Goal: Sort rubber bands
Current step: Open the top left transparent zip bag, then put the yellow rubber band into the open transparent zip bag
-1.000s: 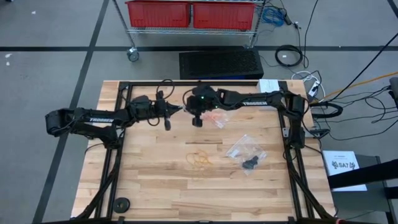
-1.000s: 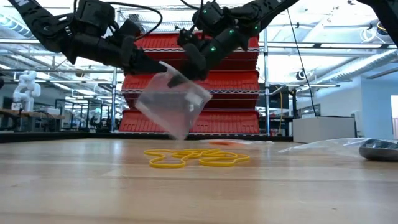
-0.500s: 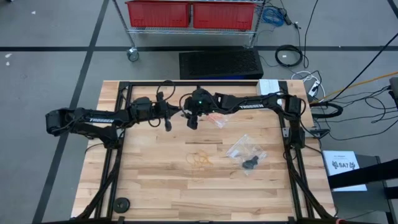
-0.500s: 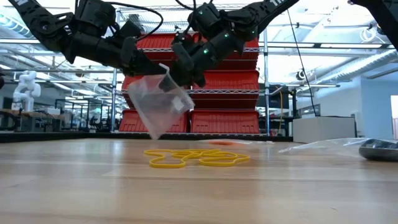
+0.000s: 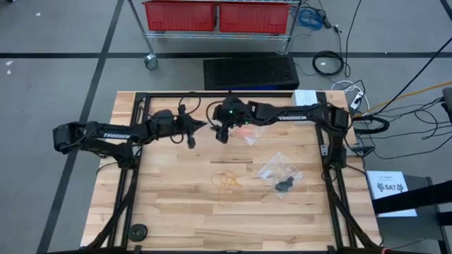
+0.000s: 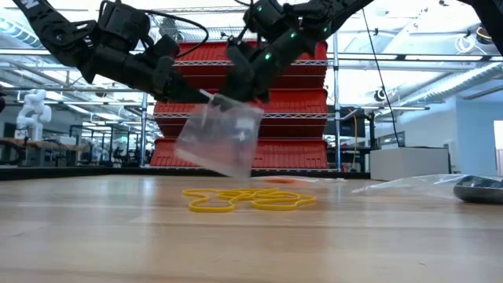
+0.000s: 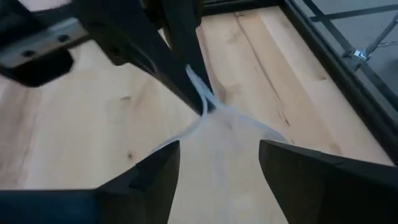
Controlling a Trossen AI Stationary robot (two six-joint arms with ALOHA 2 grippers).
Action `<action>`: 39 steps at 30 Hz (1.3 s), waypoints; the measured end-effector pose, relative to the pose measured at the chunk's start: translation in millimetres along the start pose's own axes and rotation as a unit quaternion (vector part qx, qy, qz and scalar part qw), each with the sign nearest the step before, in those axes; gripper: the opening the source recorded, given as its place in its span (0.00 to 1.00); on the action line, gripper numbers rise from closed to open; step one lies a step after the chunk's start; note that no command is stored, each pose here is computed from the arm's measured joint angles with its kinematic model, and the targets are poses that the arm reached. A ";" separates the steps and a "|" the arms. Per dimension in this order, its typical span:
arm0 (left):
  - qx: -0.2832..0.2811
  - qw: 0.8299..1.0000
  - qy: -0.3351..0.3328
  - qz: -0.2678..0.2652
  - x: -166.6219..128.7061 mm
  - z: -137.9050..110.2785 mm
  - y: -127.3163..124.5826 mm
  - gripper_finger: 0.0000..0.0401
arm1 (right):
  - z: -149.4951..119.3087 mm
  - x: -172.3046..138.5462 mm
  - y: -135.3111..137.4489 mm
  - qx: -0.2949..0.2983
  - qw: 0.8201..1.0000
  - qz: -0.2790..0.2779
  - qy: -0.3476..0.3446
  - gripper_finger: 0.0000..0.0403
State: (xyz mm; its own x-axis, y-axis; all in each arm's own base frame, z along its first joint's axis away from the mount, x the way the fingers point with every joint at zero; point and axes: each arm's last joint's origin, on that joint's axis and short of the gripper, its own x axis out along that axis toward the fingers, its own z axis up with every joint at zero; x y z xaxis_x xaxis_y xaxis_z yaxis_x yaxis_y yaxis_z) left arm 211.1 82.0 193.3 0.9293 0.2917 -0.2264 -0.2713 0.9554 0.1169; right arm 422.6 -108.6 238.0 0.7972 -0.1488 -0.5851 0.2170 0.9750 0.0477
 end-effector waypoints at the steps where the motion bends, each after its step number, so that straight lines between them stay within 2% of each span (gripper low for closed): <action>1: 0.000 1.000 0.000 0.002 -0.1 -0.1 1.0 0.00 | 2.2 -5.3 0.4 0.000 1.000 0.000 0.001 0.53; 7: 0.000 1.000 0.017 0.007 -0.4 -3.9 4.0 0.00 | 12.1 -37.9 3.3 -0.009 1.000 0.001 0.015 0.54; 12: 0.001 1.000 0.021 0.007 -1.3 -7.8 3.4 0.00 | 8.7 -64.0 14.3 -0.021 0.997 0.010 0.071 0.54; 14: 0.005 1.000 0.023 0.007 -1.6 -8.7 3.3 0.00 | 4.5 -73.0 24.5 -0.021 0.994 0.032 0.102 0.53; 17: 0.010 1.000 0.020 0.007 -1.6 -8.3 3.3 0.00 | -4.9 -77.4 40.1 0.012 0.987 0.053 0.153 0.53; 22: 0.010 1.000 0.019 0.007 -1.6 -7.9 3.3 0.00 | -39.6 -52.3 66.4 0.052 0.972 0.058 0.220 0.53; 27: 0.010 1.000 0.018 0.007 -1.6 -7.9 3.3 0.00 | -68.1 -19.0 85.2 0.088 0.971 0.064 0.214 0.53; 34: 0.020 1.000 0.012 0.008 -1.5 -6.6 3.5 0.00 | -78.8 3.1 104.9 0.092 0.974 0.081 0.192 0.53; 39: 0.014 1.000 0.010 0.008 -1.6 -6.3 3.5 0.00 | -85.5 5.3 115.7 0.086 0.974 0.065 0.198 0.53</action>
State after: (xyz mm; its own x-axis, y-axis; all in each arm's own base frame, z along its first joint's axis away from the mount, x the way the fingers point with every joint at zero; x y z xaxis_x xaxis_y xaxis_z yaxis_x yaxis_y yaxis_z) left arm 207.1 85.2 188.0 0.9196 0.3087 -0.2428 -0.2796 0.9488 0.1471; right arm 403.8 17.5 171.2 0.5517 0.0822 -0.8299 0.2477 0.9341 0.2572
